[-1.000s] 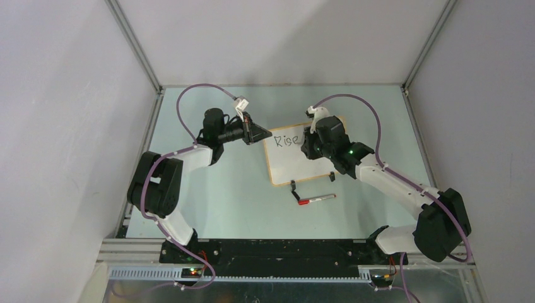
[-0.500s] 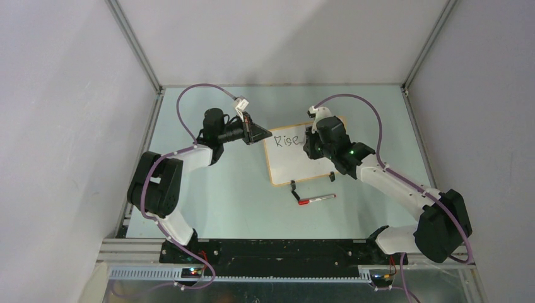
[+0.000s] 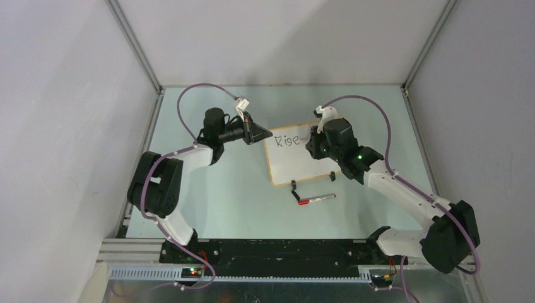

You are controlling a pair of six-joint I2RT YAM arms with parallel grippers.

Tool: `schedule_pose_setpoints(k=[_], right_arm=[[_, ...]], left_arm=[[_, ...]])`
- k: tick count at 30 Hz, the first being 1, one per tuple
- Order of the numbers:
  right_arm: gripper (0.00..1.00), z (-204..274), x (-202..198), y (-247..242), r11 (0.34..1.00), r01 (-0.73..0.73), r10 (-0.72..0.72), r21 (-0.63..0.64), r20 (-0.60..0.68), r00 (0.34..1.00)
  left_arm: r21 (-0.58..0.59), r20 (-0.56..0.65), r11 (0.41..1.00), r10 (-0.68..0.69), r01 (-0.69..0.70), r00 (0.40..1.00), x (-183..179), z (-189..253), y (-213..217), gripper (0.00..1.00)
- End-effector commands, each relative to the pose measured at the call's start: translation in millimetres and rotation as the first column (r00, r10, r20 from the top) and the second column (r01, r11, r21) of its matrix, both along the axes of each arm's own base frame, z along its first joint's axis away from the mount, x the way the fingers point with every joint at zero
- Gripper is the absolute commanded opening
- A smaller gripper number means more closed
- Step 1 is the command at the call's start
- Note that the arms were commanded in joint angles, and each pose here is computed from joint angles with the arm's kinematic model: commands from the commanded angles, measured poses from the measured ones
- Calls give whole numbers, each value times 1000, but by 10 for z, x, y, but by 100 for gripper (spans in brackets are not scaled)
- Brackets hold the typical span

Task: Write a sentence on the whiteboard

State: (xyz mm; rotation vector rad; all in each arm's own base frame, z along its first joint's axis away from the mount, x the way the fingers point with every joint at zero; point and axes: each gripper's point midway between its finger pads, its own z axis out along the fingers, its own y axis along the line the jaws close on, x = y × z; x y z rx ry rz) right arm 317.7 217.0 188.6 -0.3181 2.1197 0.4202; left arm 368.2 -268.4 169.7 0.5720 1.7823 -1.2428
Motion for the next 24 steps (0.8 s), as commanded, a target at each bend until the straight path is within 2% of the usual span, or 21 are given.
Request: schedule_pose_setpoints(k=[1, 6, 9, 13, 17, 24], right_arm=[[0, 303, -26, 15, 997, -27, 18, 78, 111, 994], [0, 275, -32, -59, 997, 0, -11, 78, 135, 991], [0, 235, -21, -89, 997, 17, -28, 77, 142, 989], [0, 213, -29, -96, 997, 21, -33, 80, 149, 988], [0, 207, -33, -117, 996, 30, -43, 84, 159, 986], [0, 230, -100, -152, 994, 37, -57, 106, 199, 978]], left_arm=[[89, 14, 995, 53, -54, 998, 97, -229, 34, 7], [90, 13, 994, 60, -61, 998, 108, -230, 32, 8], [93, 13, 993, 67, -68, 998, 104, -237, 46, 21], [92, 33, 992, 87, -90, 996, 90, -206, 78, 31], [78, 42, 992, 94, -97, 995, 89, -180, 78, 34], [53, 37, 994, 95, -97, 995, 74, -122, 71, 35]])
